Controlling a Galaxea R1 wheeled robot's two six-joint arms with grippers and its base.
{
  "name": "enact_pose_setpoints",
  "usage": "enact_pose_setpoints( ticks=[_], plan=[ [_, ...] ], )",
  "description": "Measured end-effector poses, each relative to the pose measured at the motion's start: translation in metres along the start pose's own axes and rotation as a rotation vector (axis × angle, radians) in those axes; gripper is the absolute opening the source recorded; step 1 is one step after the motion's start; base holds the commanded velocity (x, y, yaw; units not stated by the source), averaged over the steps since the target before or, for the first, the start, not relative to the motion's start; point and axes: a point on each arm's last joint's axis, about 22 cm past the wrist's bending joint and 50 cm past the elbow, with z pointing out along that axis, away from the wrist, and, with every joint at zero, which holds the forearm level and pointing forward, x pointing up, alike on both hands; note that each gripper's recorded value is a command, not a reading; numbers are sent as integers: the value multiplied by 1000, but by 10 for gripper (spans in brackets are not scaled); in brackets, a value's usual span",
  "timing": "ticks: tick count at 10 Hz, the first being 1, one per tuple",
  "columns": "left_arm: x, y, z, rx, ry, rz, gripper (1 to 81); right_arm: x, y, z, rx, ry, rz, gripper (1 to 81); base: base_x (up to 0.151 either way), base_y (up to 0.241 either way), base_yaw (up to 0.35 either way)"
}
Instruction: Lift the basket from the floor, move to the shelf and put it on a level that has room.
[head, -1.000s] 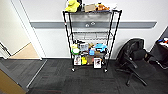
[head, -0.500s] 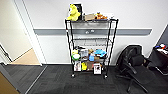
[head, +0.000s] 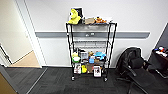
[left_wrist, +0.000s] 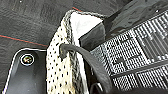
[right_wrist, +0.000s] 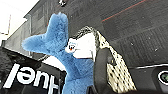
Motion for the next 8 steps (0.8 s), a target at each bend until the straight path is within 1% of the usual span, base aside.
enact_pose_setpoints(
  ticks=[1, 4, 6, 8],
  plan=[
    [0, 0, 1, 1, 2, 4, 10, -8, 9, -1, -18, -11, -3, 10, 0, 0, 0],
    [1, 12, 5, -16, 7, 19, 10, -12, 30, -3, -62, -8, -21, 10, 0, 0, 0],
    [2, 10, 5, -15, 7, 21, 10, -13, 31, 2, -75, -10, -20, 10, 0, 0, 0],
    [-3, 8, 4, -11, 2, 19, 10, -20, 29, 3, -74, -15, -16, 10, 94, 0, 0]
  ],
)
